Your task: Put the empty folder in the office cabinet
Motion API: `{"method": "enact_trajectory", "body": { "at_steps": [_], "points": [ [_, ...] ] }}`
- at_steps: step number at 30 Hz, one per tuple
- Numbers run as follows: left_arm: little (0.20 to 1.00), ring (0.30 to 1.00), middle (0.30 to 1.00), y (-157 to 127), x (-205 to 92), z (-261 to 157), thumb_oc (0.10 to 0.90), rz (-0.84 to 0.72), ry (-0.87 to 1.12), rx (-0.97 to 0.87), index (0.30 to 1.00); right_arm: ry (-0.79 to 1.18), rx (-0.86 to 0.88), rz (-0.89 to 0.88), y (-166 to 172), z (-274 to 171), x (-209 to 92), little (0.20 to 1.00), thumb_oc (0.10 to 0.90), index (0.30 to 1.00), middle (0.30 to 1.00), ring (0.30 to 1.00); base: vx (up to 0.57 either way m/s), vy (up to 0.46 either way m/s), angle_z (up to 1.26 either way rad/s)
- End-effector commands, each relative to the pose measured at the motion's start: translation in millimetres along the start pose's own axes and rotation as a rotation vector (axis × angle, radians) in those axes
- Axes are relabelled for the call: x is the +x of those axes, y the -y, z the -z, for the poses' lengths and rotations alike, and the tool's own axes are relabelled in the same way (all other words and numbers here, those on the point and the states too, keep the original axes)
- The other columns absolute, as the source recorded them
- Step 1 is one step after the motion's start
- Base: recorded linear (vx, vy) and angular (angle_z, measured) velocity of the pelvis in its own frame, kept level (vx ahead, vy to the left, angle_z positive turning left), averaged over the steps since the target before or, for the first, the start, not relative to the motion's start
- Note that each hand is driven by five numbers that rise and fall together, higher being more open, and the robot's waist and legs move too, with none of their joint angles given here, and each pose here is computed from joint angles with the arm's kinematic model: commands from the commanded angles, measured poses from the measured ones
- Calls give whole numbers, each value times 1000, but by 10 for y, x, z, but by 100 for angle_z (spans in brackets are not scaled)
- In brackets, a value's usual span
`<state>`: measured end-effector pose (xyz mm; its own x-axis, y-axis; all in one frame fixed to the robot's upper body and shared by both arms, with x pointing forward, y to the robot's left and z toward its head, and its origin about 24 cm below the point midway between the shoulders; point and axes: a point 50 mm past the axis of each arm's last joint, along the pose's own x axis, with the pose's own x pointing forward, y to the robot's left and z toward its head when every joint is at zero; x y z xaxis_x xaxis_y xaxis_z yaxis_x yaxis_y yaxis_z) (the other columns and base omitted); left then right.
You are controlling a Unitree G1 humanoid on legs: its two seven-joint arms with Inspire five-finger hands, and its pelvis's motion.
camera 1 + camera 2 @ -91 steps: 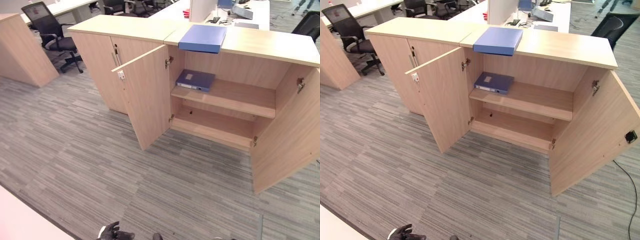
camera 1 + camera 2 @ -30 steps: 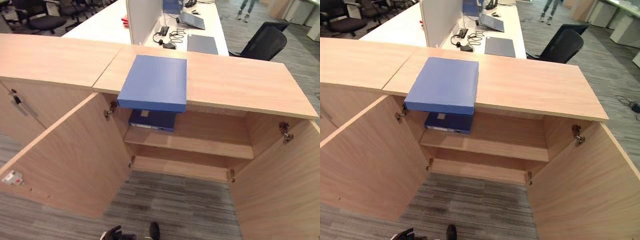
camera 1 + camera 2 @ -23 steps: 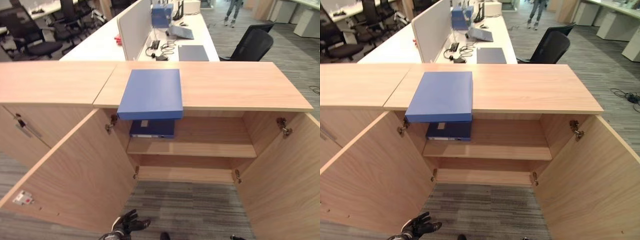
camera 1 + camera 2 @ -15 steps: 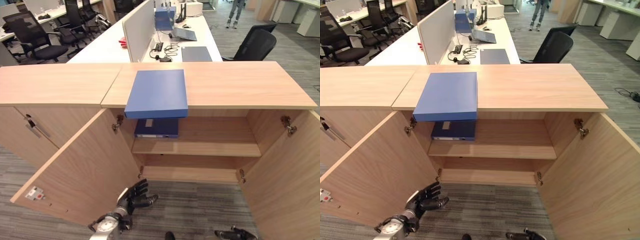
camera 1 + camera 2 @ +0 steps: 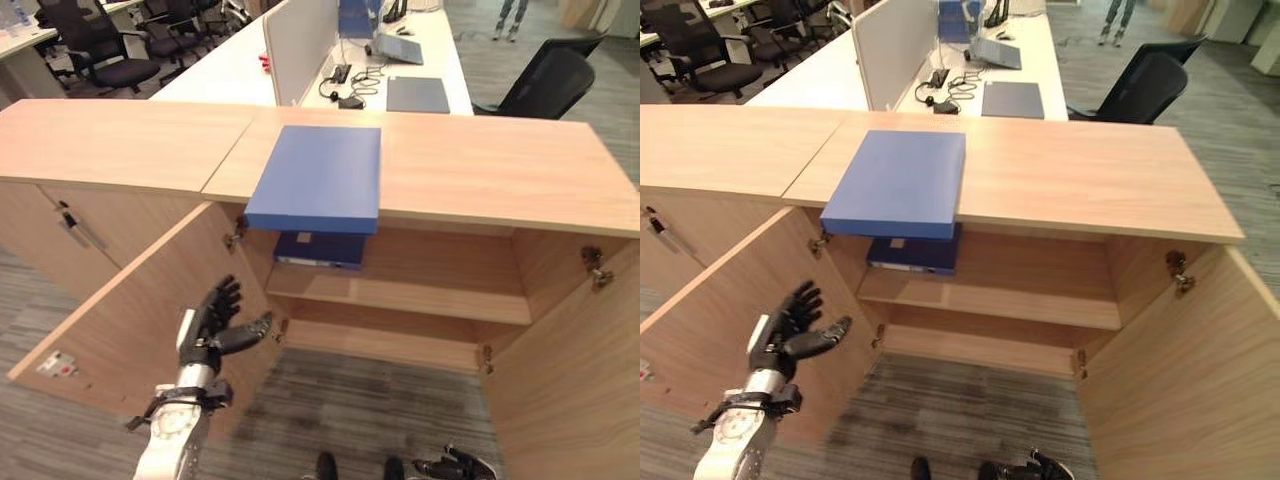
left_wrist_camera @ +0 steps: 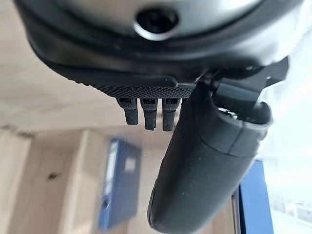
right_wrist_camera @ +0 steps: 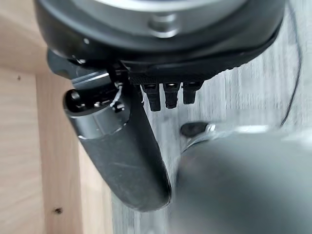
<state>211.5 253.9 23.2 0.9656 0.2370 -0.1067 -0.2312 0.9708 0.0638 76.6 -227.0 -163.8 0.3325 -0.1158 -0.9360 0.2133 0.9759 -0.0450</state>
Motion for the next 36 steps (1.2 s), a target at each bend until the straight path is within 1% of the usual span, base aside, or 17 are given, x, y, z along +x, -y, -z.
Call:
{"method": "enact_trajectory", "body": {
  "at_steps": [1, 4, 5, 6, 9, 10, 15, 20, 25, 27, 28, 29, 30, 31, 32, 34, 36],
  "points": [
    [900, 900, 900, -30, 159, -515, 800, -50, 266, 50, 900, -22, -30, -7, 0, -16, 16, 900, 800, 900, 900, 900, 34, -39, 0],
    [900, 900, 900, -93, 118, -698, 800, -127, 364, 66, 900, -40, -11, -8, -27, 56, 11, 900, 800, 900, 900, 900, 37, -45, 8],
    [900, 900, 900, -120, 86, -906, 800, -183, 474, 114, 900, -49, -7, -8, -49, 102, 7, 900, 800, 900, 900, 900, 20, -39, 11],
    [900, 900, 900, -119, 84, -907, 800, -184, 474, 116, 900, -49, -7, -8, -51, 101, 8, 900, 800, 900, 900, 900, 12, -42, 10],
    [900, 900, 900, -137, 31, -1247, 800, -286, 658, 234, 900, -57, 2, 2, -81, 156, 4, 900, 800, 900, 900, 900, 8, -37, 5],
    [900, 900, 900, -105, -12, -1420, 800, -325, 761, 299, 900, -56, -2, 12, -97, 163, 5, 900, 800, 900, 900, 900, 0, 0, 0],
    [900, 900, 900, -48, -80, -1649, 800, -361, 899, 416, 900, -74, -21, 26, -111, 203, 5, 900, 800, 900, 900, 900, 0, 0, 0],
    [900, 900, 900, 30, -91, -1799, 800, -362, 986, 466, 900, -74, -30, 29, -131, 185, 13, 900, 800, 900, 900, 900, 0, 0, 0],
    [900, 900, 900, 211, -164, -1959, 800, -266, 1099, 478, 900, -73, -32, 36, -125, 169, 18, 900, 800, 900, 900, 900, 0, 0, 0],
    [900, 900, 900, 355, -200, -2005, 800, -142, 1137, 492, 900, -77, -16, 39, -112, 170, 18, 900, 800, 900, 900, 900, 0, 0, 0],
    [900, 900, 900, 358, -196, -2006, 800, -139, 1137, 491, 900, -77, -14, 38, -114, 171, 18, 900, 800, 900, 900, 900, 0, 0, 0],
    [900, 900, 900, 436, -195, -2002, 800, -65, 1135, 486, 900, -79, -11, 38, -105, 175, 17, 900, 800, 900, 900, 900, 0, 0, 0],
    [900, 900, 900, 441, -190, -2004, 800, -61, 1135, 485, 900, -80, -9, 38, -107, 178, 16, 900, 800, 900, 900, 900, 0, 0, 0],
    [900, 900, 900, 511, -183, -1981, 800, 17, 1119, 462, 900, -79, -9, 37, -94, 172, 16, 900, 800, 900, 900, 900, 0, 0, 0],
    [900, 900, 900, 513, -180, -1983, 800, 20, 1119, 461, 900, -79, -8, 37, -94, 174, 15, 900, 800, 900, 900, 900, 0, 0, 0],
    [900, 900, 900, 591, -118, -1915, 800, 107, 1062, 429, 900, -81, -11, 36, -75, 177, 12, 900, 800, 900, 900, 900, -33, 6, -5],
    [900, 900, 900, 633, -52, -1876, 800, 129, 1031, 449, 900, -81, -17, 38, -60, 181, 9, 900, 800, 900, 900, 900, -31, 8, -4]
  ]
}}
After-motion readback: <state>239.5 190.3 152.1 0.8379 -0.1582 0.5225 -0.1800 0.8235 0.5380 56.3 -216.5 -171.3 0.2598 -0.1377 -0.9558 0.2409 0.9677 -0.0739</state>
